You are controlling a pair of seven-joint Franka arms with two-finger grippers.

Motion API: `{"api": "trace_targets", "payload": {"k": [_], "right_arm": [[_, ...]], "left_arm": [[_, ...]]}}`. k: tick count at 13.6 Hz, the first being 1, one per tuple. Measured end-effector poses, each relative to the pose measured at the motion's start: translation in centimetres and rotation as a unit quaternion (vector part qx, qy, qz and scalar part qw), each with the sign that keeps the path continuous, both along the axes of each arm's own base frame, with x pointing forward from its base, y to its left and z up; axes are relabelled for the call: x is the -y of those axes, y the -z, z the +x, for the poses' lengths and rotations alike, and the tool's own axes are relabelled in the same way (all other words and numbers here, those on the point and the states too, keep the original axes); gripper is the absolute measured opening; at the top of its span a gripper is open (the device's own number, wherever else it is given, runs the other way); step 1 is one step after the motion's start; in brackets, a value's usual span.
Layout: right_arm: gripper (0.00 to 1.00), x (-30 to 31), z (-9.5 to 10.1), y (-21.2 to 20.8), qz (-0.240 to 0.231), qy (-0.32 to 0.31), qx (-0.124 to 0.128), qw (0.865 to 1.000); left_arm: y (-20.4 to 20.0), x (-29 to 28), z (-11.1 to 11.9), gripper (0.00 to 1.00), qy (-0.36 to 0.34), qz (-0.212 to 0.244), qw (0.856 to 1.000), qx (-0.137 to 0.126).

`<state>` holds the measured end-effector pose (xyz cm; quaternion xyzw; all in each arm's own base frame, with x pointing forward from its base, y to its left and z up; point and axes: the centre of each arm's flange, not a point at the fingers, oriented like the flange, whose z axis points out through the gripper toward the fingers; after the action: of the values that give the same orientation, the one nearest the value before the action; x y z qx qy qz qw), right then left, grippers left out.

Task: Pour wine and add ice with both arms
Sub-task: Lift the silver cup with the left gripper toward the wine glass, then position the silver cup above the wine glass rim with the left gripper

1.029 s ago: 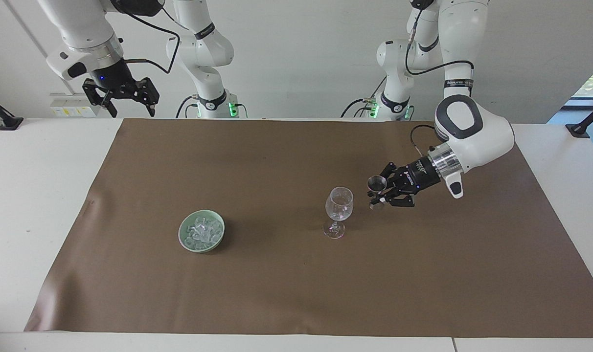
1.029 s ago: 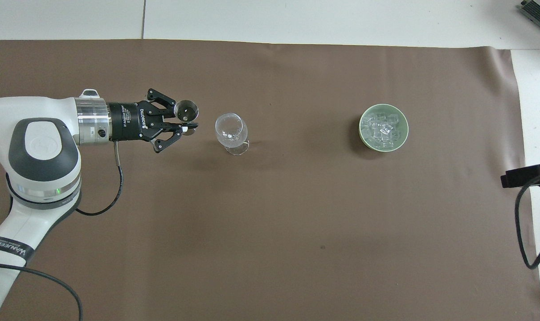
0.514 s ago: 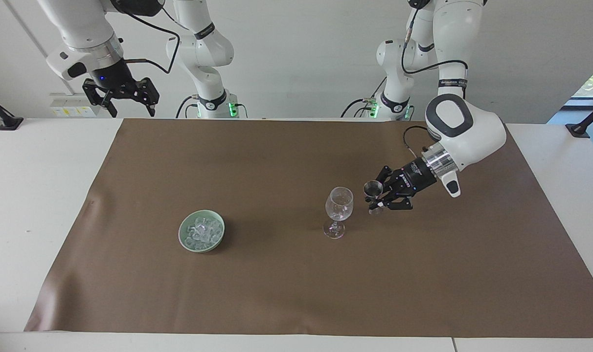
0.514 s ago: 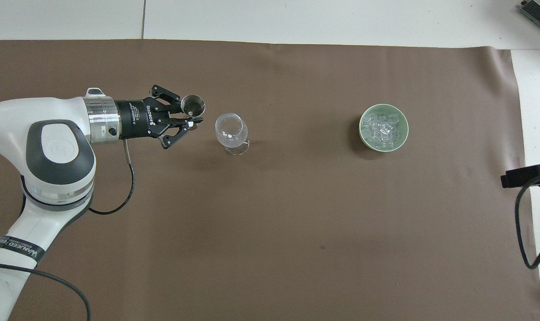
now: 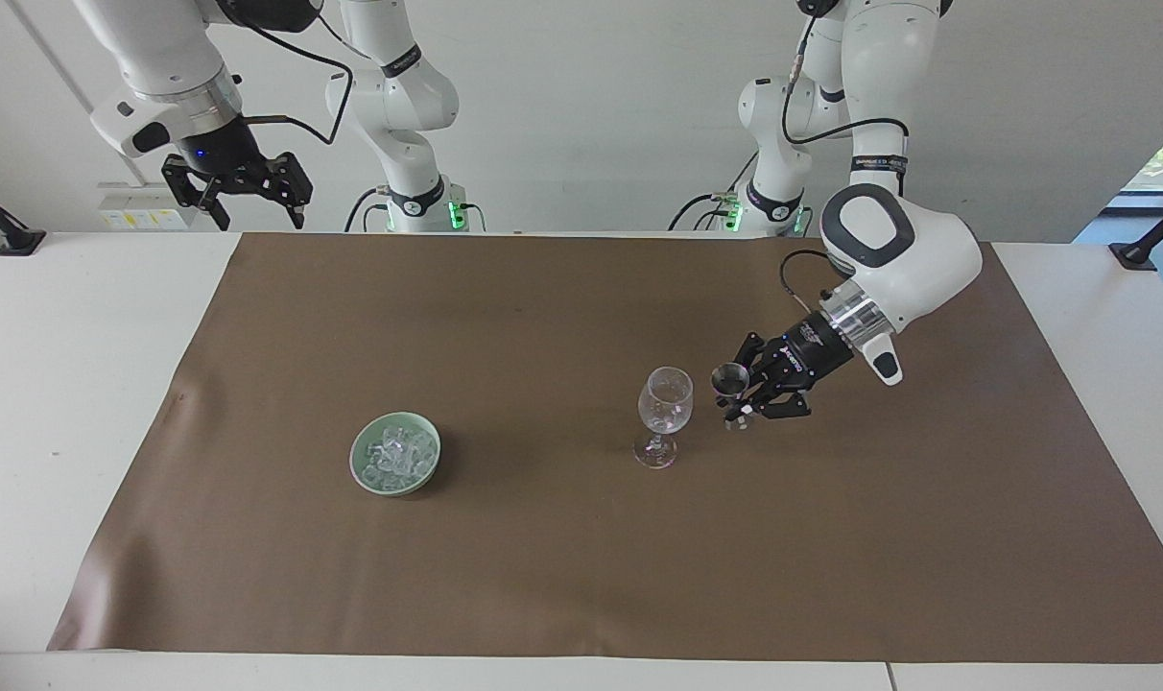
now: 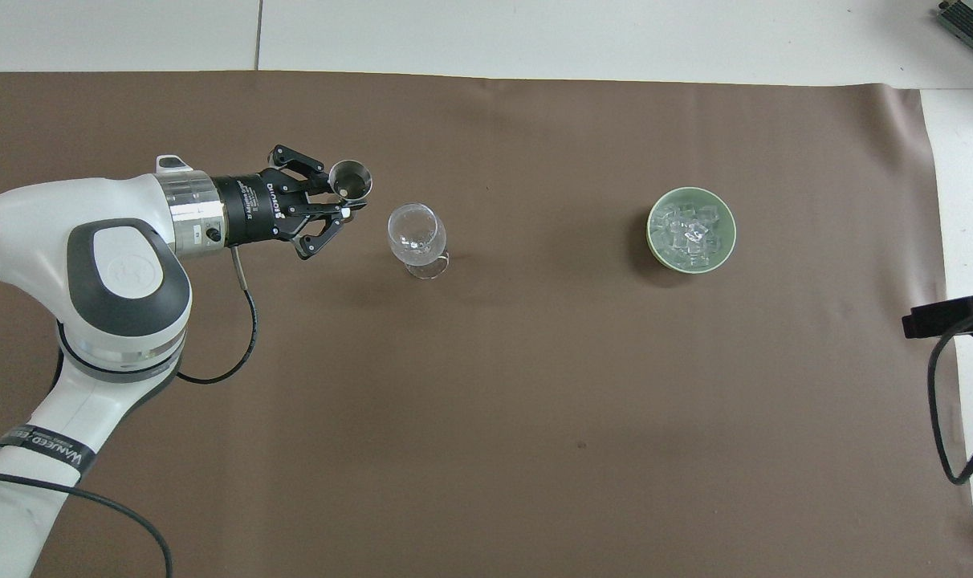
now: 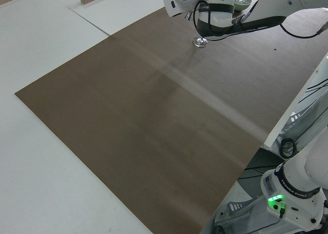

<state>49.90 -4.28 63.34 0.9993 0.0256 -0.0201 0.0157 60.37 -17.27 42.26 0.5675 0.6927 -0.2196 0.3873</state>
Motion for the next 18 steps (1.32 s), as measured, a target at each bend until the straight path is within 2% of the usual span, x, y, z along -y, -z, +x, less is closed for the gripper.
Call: {"api": "trace_targets", "payload": {"k": [11,18], "right_arm": [[1.0,0.0,0.0,0.0,0.0,0.0,0.0,1.0],[1.0,0.0,0.0,0.0,0.0,0.0,0.0,1.0]], "left_arm": [[-0.1,2.1,-0.4,0.22,0.008,0.031,0.999,0.04],[-0.2,2.9,-0.6,0.22,0.032,0.056,0.994,0.087]]}}
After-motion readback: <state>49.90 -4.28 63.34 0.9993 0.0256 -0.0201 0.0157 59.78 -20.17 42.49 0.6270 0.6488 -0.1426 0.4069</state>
